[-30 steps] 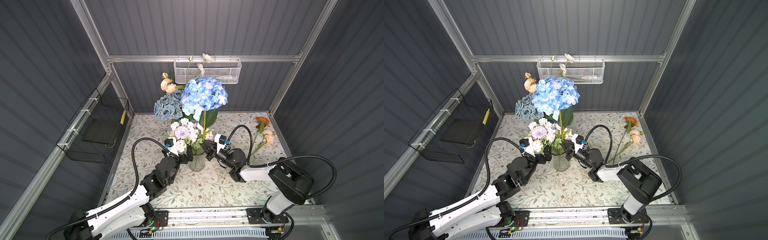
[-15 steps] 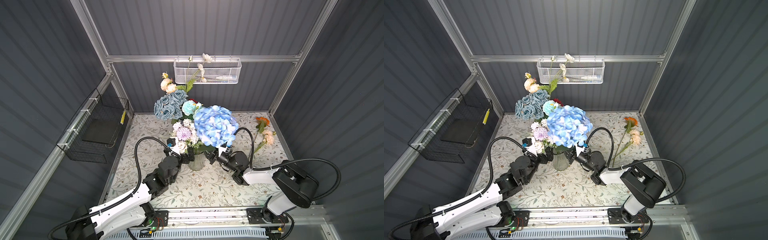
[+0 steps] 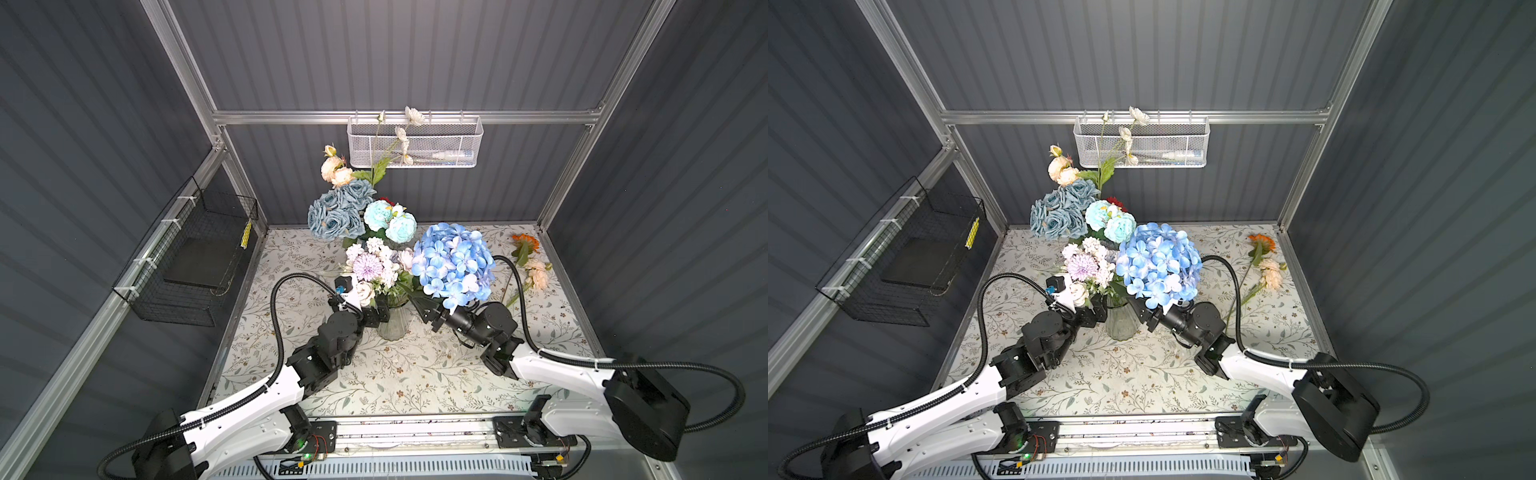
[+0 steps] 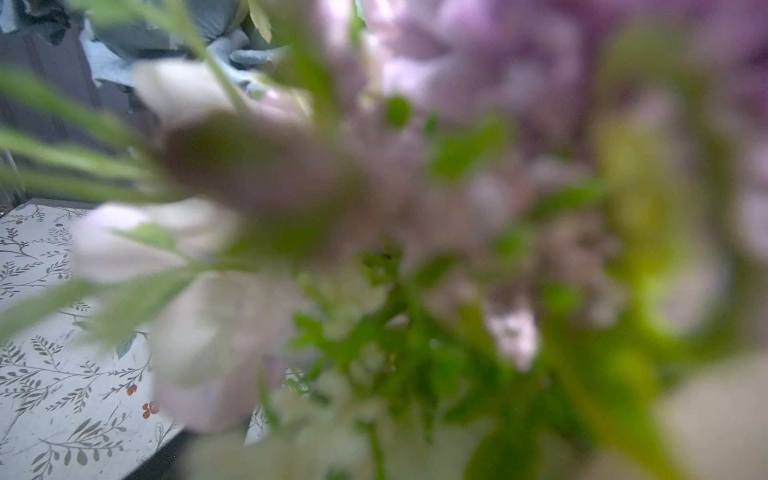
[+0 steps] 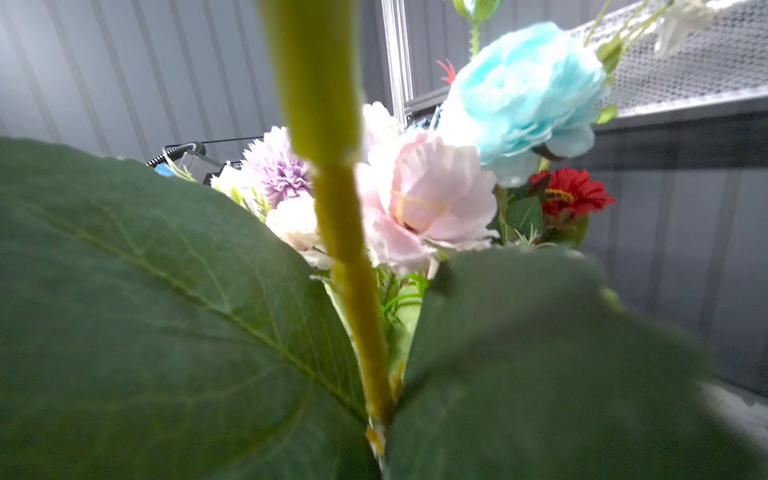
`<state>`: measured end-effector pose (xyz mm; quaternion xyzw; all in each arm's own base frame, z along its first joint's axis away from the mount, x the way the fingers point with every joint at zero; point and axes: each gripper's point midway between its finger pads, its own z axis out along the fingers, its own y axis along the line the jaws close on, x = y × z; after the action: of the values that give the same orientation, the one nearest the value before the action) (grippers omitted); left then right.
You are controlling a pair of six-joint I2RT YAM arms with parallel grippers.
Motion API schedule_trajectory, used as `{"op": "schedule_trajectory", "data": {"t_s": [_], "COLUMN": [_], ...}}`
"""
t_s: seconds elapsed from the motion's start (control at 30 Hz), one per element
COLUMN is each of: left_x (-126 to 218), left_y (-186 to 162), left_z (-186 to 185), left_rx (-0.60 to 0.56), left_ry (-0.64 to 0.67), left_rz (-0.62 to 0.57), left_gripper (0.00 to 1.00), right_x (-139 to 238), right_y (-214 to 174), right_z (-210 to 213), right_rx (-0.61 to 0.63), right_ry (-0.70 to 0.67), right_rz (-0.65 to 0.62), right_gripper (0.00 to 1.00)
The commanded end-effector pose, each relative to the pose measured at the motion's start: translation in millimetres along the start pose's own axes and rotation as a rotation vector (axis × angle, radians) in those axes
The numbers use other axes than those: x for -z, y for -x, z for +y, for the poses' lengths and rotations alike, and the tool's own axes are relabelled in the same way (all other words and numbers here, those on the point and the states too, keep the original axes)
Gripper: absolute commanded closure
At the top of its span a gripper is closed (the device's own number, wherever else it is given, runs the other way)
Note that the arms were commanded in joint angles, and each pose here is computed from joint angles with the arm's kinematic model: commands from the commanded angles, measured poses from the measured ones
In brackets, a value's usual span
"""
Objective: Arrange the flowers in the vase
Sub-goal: 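Lower the blue hydrangea stem into the clear vase with the right gripper, then open the right gripper and move it to the orange sunflower on the table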
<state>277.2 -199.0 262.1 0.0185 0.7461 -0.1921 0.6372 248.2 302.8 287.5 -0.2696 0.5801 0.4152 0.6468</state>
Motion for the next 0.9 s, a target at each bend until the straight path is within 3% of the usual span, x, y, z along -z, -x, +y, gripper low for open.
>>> {"op": "schedule_trajectory", "data": {"t_s": [0.0, 0.17, 0.37, 0.53, 0.7, 0.87], "left_x": [-1.3, -0.5, -0.4, -1.5, -2.4, -2.4], "left_y": [18.2, 18.3, 17.7, 17.0, 17.5, 18.0], "left_z": [-5.3, -2.6, -0.6, -1.9, -4.2, -5.6], "left_rx": [0.036, 0.042, 0.047, 0.047, 0.042, 0.034], "left_ry": [-0.007, 0.005, 0.013, 0.008, 0.0, -0.007], "left_rz": [-0.043, -0.045, -0.048, -0.046, -0.045, -0.044], "left_gripper": [0.01, 0.01, 0.01, 0.01, 0.01, 0.0], "right_x": [12.6, 35.4, 63.4, 86.6, 115.1, 148.5], "right_y": [-29.1, -38.3, -64.1, -78.9, -88.2, -82.0], "right_z": [-7.8, -6.8, -27.6, -66.2, -124.2, -179.6], "right_rx": [-0.025, -0.051, -0.044, -0.053, -0.186, -0.259], "right_ry": [-0.059, -0.087, -0.226, -0.434, -0.715, -0.95], "right_rz": [0.148, 0.226, 0.334, 0.384, 0.459, 0.45], "right_gripper": [0.47, 0.44, 0.4, 0.37, 0.37, 0.37]}}
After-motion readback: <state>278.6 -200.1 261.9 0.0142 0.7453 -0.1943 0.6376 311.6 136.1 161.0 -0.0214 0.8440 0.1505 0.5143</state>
